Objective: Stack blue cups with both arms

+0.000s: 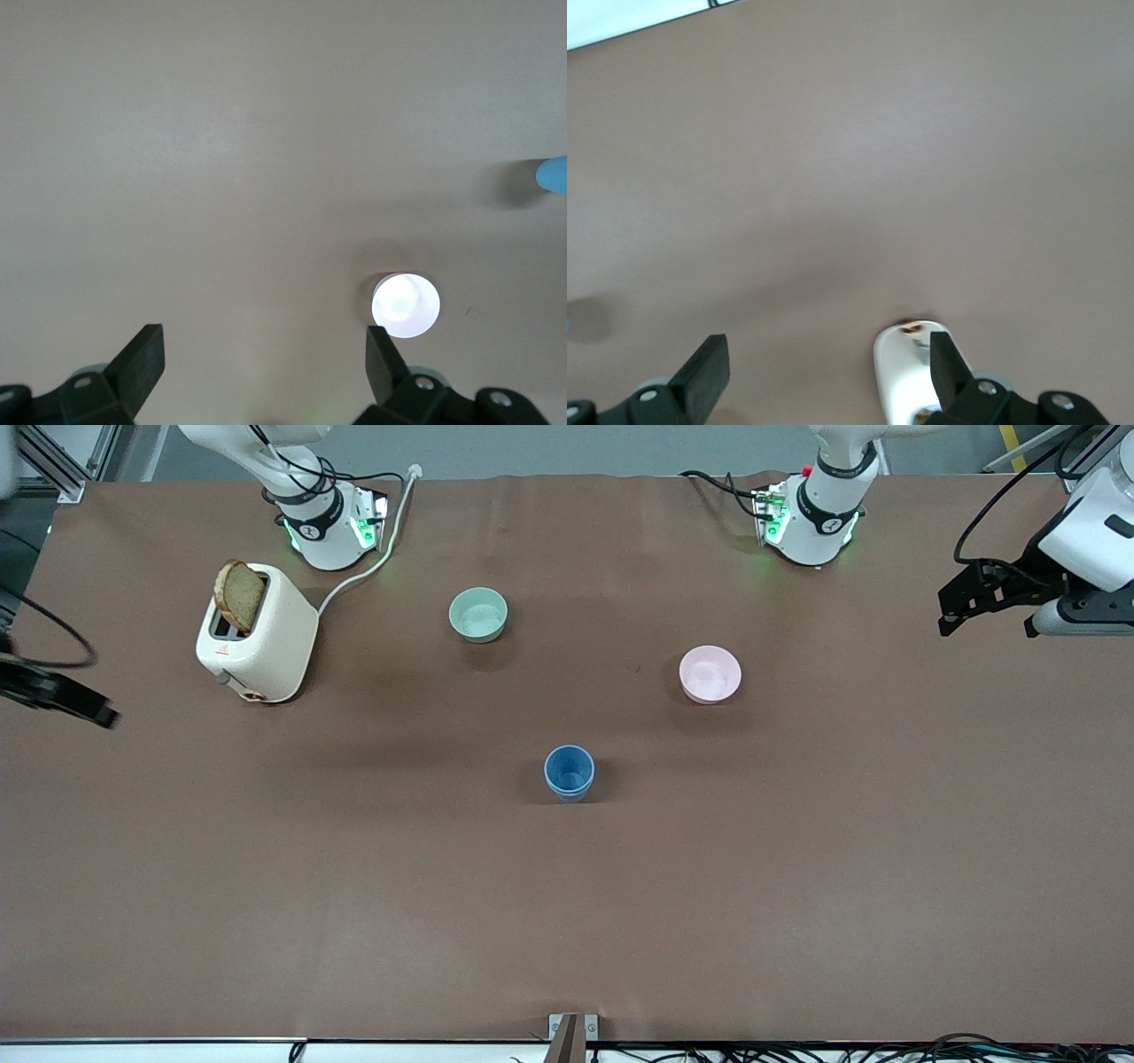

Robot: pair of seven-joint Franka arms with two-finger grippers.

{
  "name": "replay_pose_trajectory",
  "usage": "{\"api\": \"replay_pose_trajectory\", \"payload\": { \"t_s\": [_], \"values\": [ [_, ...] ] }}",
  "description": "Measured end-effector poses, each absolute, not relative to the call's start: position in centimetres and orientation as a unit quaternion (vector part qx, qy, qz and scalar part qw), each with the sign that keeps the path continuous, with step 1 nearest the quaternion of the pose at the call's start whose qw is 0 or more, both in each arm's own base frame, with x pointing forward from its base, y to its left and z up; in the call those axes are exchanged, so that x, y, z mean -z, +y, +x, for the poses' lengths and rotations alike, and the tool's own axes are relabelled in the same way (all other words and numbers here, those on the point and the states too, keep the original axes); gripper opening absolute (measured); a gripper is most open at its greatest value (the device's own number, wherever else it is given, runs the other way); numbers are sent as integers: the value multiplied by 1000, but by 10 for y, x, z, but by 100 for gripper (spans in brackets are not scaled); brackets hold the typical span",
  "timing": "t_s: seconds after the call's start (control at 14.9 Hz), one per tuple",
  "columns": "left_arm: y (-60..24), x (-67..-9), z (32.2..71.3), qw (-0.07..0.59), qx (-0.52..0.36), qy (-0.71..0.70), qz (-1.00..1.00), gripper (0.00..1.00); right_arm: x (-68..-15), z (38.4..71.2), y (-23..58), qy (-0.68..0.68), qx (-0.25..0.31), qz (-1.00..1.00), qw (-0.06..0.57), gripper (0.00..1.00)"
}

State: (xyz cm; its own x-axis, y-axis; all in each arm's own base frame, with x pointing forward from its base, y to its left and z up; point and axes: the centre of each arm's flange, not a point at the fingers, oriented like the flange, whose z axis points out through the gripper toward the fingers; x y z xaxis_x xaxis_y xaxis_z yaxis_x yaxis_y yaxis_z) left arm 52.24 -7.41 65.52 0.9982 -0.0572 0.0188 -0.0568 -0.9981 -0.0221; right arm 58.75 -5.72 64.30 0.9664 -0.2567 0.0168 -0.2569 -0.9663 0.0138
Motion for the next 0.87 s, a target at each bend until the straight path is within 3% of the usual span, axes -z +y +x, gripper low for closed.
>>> {"api": "replay_pose_trajectory", "payload": {
  "t_s": [0.34,0.87],
  "values": [
    [-74,-655,522,11,10,29,-999,100,-665,544,-87,-94,-10,996,3,100],
    [-74,-658,523,10,13,29,-999,100,-660,544,-69,-76,-7,997,2,100]
  ]
}}
